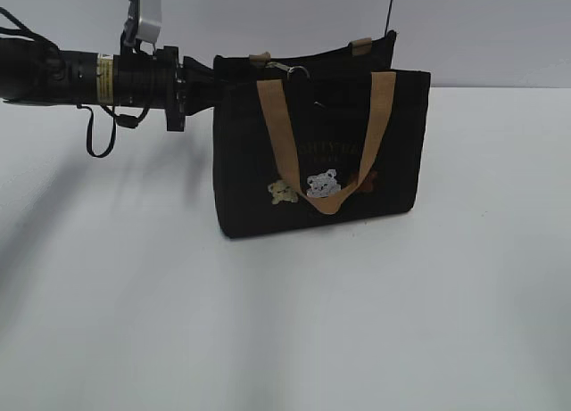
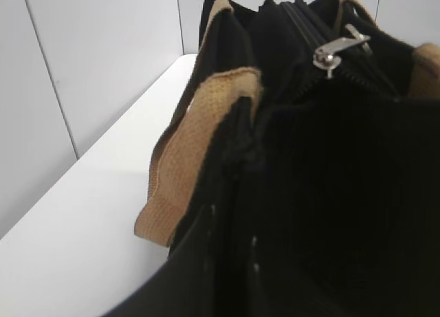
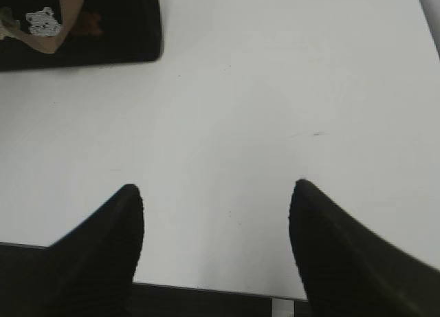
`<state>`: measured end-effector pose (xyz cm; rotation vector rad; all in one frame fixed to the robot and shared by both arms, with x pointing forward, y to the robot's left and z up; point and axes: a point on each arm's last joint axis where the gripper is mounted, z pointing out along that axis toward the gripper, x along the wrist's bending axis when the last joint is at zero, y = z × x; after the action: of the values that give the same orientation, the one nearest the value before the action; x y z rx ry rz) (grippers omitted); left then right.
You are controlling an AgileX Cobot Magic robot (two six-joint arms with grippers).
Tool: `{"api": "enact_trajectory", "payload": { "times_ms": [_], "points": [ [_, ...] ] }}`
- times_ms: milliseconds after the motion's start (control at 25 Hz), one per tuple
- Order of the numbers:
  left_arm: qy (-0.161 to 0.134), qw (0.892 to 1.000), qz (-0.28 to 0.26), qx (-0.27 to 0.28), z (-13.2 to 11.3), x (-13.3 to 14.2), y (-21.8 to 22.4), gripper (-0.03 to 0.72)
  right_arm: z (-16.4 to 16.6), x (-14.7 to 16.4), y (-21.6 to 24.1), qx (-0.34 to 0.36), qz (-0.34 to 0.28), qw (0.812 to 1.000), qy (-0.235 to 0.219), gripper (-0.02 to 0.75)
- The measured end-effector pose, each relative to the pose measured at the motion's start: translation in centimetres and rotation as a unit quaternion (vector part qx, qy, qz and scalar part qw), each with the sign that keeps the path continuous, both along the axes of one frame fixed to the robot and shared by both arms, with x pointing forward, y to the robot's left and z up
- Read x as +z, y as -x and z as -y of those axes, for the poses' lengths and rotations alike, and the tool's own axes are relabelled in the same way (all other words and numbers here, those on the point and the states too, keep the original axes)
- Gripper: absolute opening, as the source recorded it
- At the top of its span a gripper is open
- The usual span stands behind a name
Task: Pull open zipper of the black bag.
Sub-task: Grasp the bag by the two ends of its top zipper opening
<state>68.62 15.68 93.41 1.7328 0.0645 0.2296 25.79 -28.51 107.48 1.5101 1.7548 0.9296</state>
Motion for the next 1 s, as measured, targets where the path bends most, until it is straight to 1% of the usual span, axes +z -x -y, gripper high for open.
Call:
{"api": "enact_trajectory", "payload": {
  "times_ms": [80, 160, 280, 360, 520, 720, 840, 1000],
  "points": [
    [0.000, 1.000, 0.000, 0.000, 0.0, 0.0, 0.0, 0.019, -0.2, 0.8, -0.8, 0.015, -0.008, 1.000, -0.006, 0.501],
    [0.000, 1.000, 0.000, 0.000, 0.0, 0.0, 0.0, 0.019, -0.3, 1.5, -1.9, 0.033, -0.012, 0.999, 0.001, 0.501],
    [0.000, 1.000, 0.000, 0.000, 0.0, 0.0, 0.0, 0.019, -0.3, 2.1, -4.5, 0.069, -0.028, 0.997, 0.036, 0.501],
    [0.000, 1.000, 0.000, 0.000, 0.0, 0.0, 0.0, 0.019, -0.2, 2.6, -6.7, 0.090, -0.038, 0.994, 0.056, 0.501],
    [0.000, 1.000, 0.000, 0.000, 0.0, 0.0, 0.0, 0.019, -0.1, 4.0, -11.7, 0.124, -0.026, 0.989, 0.080, 0.501],
    [0.000, 1.000, 0.000, 0.000, 0.0, 0.0, 0.0, 0.019, -0.3, 4.2, -18.4, 0.182, -0.044, 0.979, 0.081, 0.501],
    [0.000, 1.000, 0.000, 0.000, 0.0, 0.0, 0.0, 0.019, -1.3, 4.1, -22.3, 0.224, -0.045, 0.969, 0.093, 0.500],
    [0.000, 1.000, 0.000, 0.000, 0.0, 0.0, 0.0, 0.019, -4.6, 3.7, -27.5, 0.281, -0.037, 0.953, 0.104, 0.489]
  ]
}}
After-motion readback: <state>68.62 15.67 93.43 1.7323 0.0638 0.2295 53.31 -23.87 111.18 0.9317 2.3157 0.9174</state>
